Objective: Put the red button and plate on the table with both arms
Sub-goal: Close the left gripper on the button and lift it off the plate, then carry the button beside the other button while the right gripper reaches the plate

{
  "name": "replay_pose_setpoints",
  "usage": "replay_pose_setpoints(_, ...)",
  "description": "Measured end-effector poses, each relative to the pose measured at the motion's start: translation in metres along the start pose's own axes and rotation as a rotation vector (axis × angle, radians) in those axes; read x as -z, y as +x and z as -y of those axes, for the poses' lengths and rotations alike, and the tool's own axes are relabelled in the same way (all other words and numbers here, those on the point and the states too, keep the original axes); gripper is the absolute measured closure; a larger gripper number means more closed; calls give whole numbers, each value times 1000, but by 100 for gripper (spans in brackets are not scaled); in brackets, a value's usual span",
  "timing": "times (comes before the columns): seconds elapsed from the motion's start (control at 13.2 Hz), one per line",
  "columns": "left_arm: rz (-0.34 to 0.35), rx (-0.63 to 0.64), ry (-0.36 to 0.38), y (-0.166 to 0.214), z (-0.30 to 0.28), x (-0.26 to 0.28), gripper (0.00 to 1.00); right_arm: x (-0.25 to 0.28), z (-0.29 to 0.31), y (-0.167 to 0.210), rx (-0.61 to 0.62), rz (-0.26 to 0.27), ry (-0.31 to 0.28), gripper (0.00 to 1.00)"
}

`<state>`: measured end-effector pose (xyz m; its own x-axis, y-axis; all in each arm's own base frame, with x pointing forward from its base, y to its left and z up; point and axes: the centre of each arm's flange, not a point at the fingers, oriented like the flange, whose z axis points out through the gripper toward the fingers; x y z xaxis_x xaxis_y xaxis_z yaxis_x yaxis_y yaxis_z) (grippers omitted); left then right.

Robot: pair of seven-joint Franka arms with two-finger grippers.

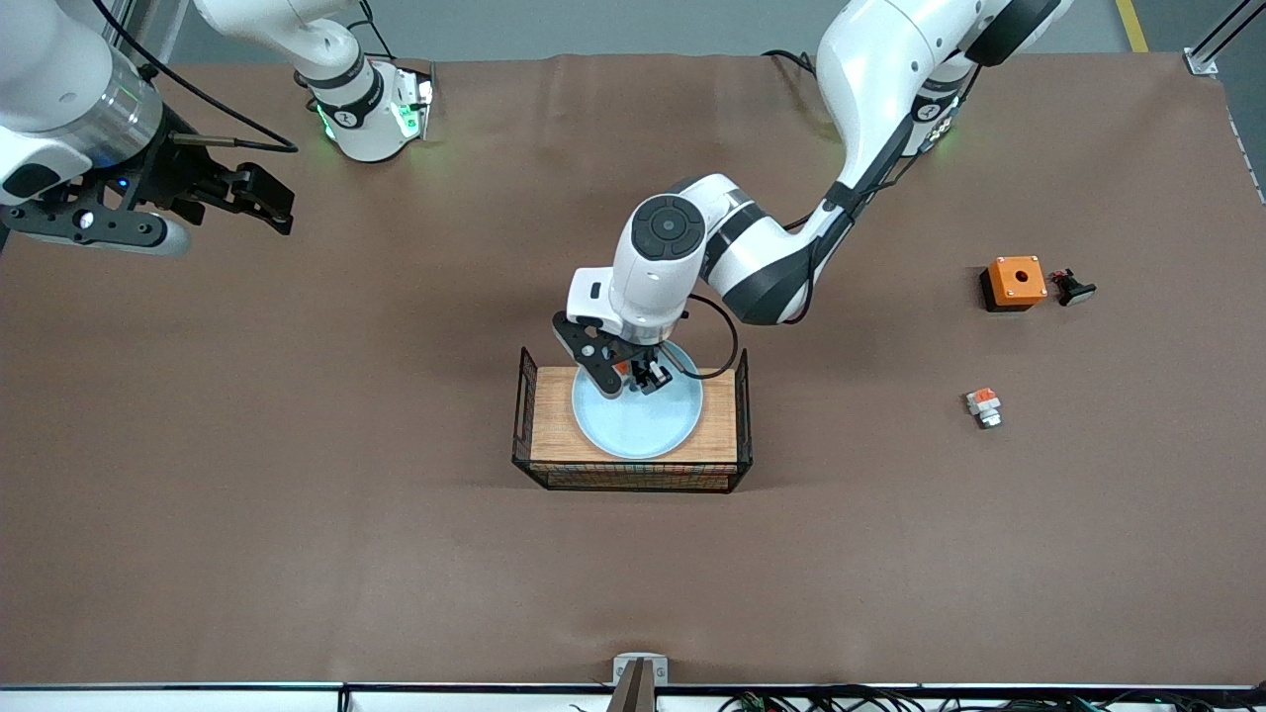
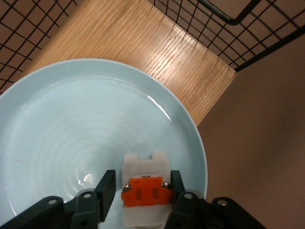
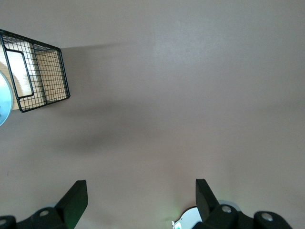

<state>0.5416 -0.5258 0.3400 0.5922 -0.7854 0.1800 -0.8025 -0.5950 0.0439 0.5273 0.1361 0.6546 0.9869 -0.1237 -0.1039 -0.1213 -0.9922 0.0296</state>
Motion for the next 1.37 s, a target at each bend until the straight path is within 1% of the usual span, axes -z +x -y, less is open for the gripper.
replay_pose_setpoints(0.08, -2, 9, -1, 1, -1, 1, 59, 0, 0, 0, 0, 0, 0, 0)
replay_pose_setpoints(0.23, -5, 24, -4, 2, -4, 2, 59, 0, 0, 0, 0, 0, 0, 0)
replay_pose_setpoints(0.38, -6, 40, -9, 4, -4, 16, 59, 0, 5, -2, -24, 0, -1, 0)
replay_pose_setpoints(0.53, 8, 91, -22, 5, -3, 58, 59, -4, 28, -10, -68, 7, -9, 0)
replay_pose_setpoints(0.76, 47, 190, 9, -14, 6, 156, 59, -23, 62, -21, -88, 35, -36, 0)
replay_pose_setpoints(0.91, 65, 261, 19, -40, 37, 218, 59, -41, 79, -24, -119, 51, -54, 0)
replay_pose_setpoints(1.06, 104, 360, 47, -76, 92, 261, 59, -62, 103, -33, -194, 57, -67, 0)
replay_pose_setpoints(1.22, 167, 458, 60, -116, 151, 273, 59, -83, 138, -49, -326, 60, -55, 0)
replay_pose_setpoints(1.29, 195, 508, 66, -134, 181, 271, 59, -89, 156, -60, -412, 56, -43, 0)
replay_pose_setpoints(1.37, 219, 553, 70, -153, 210, 266, 59, -93, 176, -71, -495, 41, -27, 1)
